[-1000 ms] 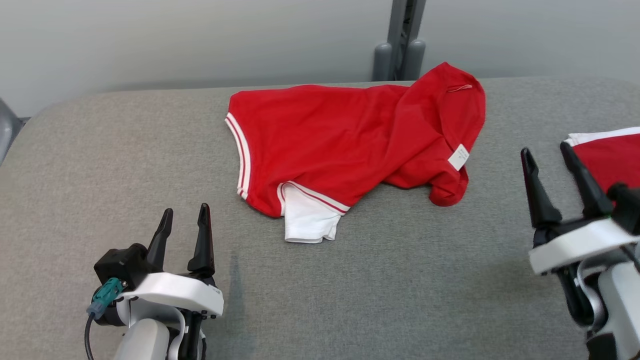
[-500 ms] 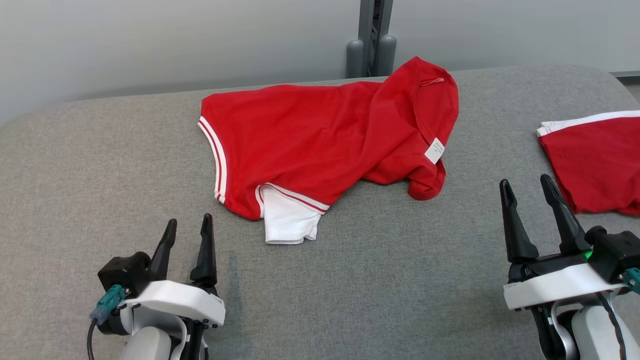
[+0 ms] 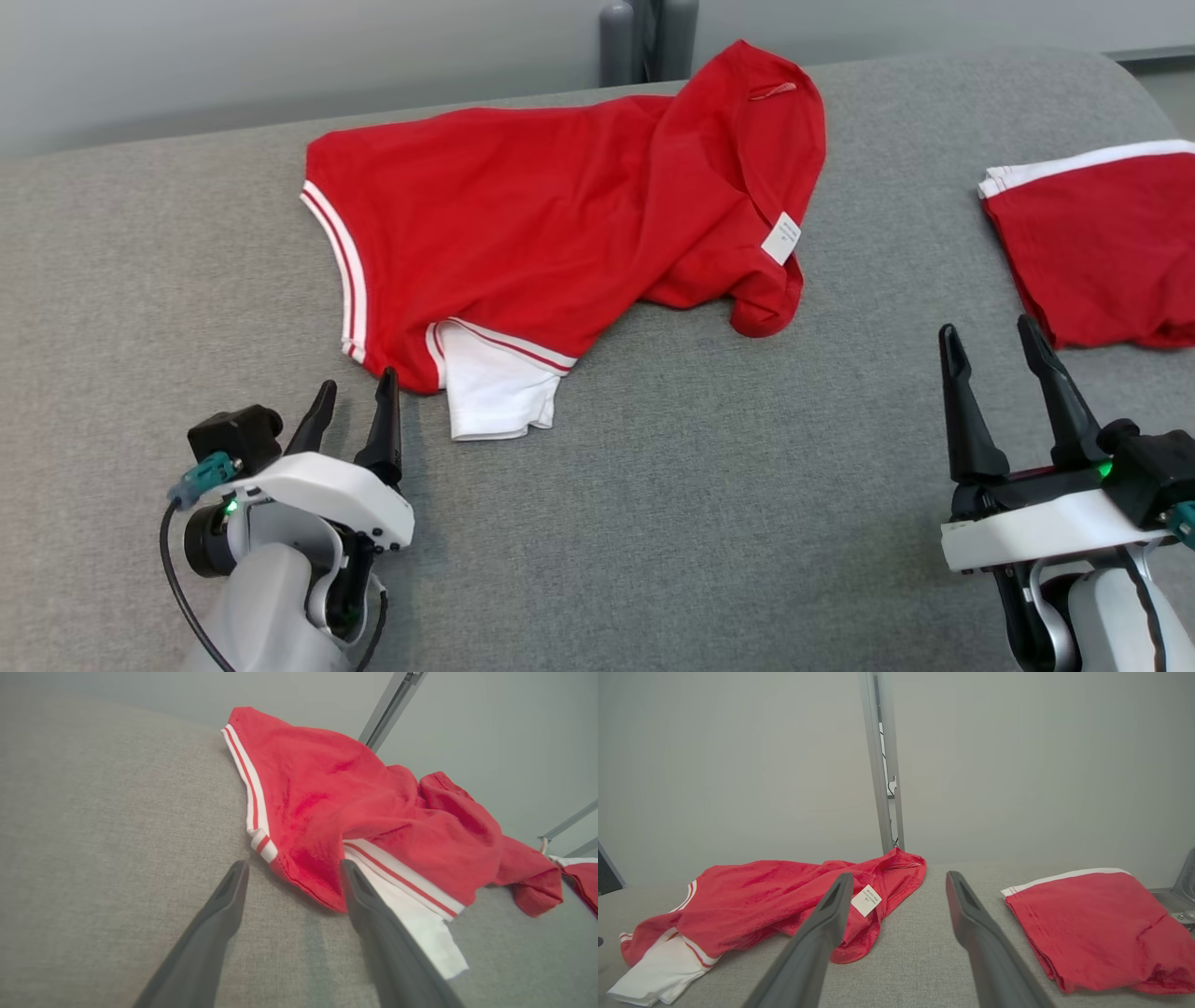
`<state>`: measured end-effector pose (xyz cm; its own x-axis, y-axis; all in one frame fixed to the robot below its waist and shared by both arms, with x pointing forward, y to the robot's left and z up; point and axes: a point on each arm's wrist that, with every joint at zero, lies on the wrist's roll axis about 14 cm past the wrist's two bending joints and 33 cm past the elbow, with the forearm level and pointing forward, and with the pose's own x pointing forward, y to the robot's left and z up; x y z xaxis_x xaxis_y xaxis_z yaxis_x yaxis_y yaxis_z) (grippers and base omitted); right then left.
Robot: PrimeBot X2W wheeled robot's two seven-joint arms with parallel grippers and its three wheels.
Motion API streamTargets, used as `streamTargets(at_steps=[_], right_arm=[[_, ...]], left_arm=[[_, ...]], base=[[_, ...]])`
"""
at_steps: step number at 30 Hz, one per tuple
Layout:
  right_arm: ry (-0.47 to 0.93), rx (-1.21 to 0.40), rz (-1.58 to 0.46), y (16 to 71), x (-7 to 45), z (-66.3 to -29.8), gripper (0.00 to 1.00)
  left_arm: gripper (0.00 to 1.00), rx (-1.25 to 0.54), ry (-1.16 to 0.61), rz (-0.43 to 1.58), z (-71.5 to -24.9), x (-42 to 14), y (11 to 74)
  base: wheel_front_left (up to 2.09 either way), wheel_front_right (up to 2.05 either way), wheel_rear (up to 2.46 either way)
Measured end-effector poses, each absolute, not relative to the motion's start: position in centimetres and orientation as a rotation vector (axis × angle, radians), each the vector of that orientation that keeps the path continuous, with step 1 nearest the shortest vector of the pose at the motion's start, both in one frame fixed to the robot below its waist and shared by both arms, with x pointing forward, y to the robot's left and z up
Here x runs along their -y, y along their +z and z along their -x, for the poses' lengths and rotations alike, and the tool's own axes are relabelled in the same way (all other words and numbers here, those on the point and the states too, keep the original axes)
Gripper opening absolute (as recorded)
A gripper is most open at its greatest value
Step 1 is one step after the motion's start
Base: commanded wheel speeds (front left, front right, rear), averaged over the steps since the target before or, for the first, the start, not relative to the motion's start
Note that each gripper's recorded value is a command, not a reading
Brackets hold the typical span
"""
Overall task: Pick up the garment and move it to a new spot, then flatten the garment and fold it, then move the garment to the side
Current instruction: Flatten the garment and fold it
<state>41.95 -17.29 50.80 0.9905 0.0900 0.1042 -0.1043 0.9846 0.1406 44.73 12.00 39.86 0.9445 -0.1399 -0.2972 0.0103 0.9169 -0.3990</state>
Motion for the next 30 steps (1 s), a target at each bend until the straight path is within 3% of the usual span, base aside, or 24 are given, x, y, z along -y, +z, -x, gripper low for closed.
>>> streamTargets(at_steps=[11,13,20,30], right_arm=[[0.049,0.101,-0.133,50.8,18.9,-41.9,1.0],[0.044,0.094,-0.127,50.6,19.0,-41.8,1.0],[0.043,0.096,-0.124,50.6,18.9,-41.8,1.0],[0.107,0.109,-0.14,51.2,16.6,-42.1,1.0]], left_arm=[[1.0,-0.465,-0.075,0.51,-46.6,-10.6,37.2],[0.0,-0.468,-0.084,0.53,-46.9,-10.2,37.2],[0.0,-0.387,-0.059,0.457,-47.8,-13.1,38.4],[0.0,-0.232,0.06,0.32,-48.7,-21.6,42.9]], base=[[0.0,0.0,0.0],[0.0,0.0,0.0],[0.0,0.0,0.0],[0.0,0.0,0.0]])
